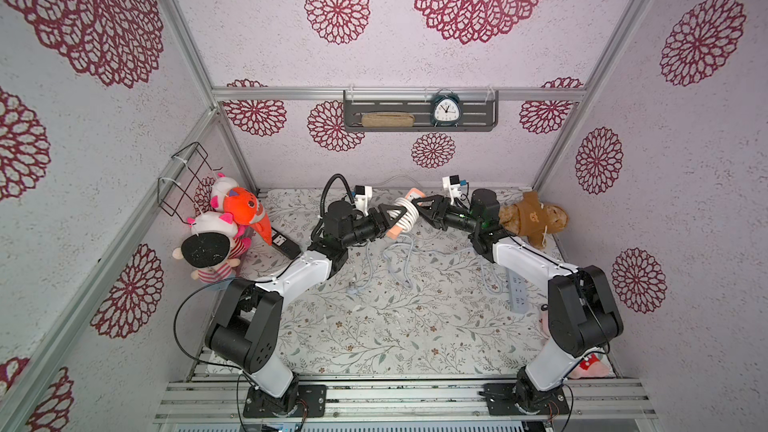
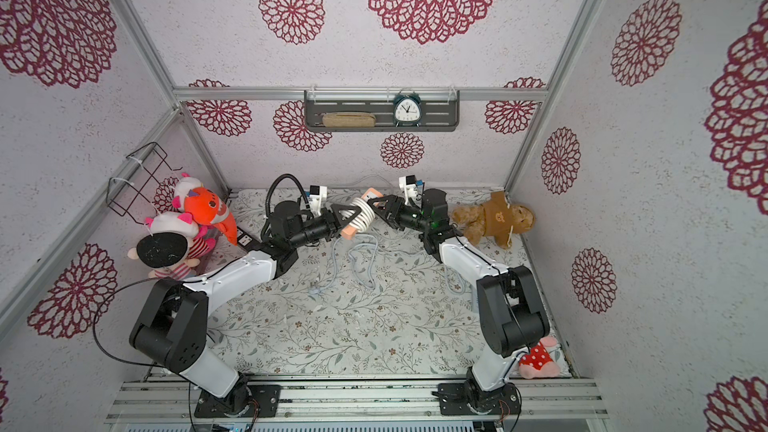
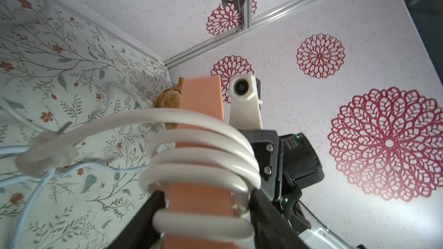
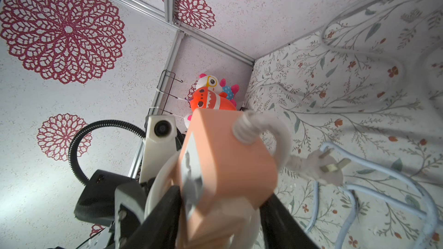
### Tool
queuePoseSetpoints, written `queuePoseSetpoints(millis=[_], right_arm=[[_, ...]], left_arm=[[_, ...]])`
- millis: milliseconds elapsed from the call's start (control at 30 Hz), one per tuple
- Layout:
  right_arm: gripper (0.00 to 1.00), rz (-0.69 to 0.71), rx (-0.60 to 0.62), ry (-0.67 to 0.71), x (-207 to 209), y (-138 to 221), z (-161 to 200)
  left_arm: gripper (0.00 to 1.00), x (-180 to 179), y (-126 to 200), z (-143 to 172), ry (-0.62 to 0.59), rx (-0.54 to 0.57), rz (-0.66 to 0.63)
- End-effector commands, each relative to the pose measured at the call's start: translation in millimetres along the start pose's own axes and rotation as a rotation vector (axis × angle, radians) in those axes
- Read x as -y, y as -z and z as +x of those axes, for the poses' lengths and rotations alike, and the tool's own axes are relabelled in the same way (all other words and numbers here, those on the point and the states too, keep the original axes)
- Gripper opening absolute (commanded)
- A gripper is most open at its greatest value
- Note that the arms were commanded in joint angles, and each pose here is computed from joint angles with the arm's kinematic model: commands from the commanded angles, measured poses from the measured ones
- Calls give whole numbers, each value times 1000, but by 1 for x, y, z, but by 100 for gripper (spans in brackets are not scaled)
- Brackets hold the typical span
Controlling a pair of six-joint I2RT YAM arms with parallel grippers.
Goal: Unwrap the cord wrapped around the power strip
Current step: Adjust the power strip.
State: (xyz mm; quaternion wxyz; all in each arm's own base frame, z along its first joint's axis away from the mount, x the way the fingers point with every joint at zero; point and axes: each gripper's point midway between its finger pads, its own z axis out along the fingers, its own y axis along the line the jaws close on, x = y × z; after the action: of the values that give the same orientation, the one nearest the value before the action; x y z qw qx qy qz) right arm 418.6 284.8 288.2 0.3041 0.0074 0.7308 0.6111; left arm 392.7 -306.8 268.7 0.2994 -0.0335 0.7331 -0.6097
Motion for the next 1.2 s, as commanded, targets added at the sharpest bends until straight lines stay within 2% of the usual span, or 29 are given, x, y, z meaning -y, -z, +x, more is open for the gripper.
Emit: queuePoseSetpoints(millis=[0, 133, 367, 533, 667, 800, 900, 1000, 1167], right_arm=[[46, -79, 37, 100, -35, -3, -12], [34, -78, 34, 104, -33, -3, -12], [18, -74, -4, 101, -27, -8, -8], [14, -53, -27, 88, -16, -5, -14], [14, -36, -54, 65, -6, -5, -19], [13, -28, -87, 48, 0, -8, -18], [12, -14, -116, 45, 6, -10, -15], [12, -12, -164, 62, 6, -12, -12], [12, -56, -272, 72, -2, -16, -3]], left_arm=[[67, 17, -4, 14, -55, -54, 53], [76, 11, -1, 18, -65, -56, 23], [78, -2, 3, 15, -54, -36, -13], [99, -14, 13, 12, -58, -46, -59], [97, -37, 25, 22, -95, -98, -190], [97, -41, 42, 28, -151, -154, -269], [97, -25, 61, 19, -218, -138, -265], [100, -10, 72, -4, -251, -82, -228], [93, -7, 51, -33, -211, -53, -140]])
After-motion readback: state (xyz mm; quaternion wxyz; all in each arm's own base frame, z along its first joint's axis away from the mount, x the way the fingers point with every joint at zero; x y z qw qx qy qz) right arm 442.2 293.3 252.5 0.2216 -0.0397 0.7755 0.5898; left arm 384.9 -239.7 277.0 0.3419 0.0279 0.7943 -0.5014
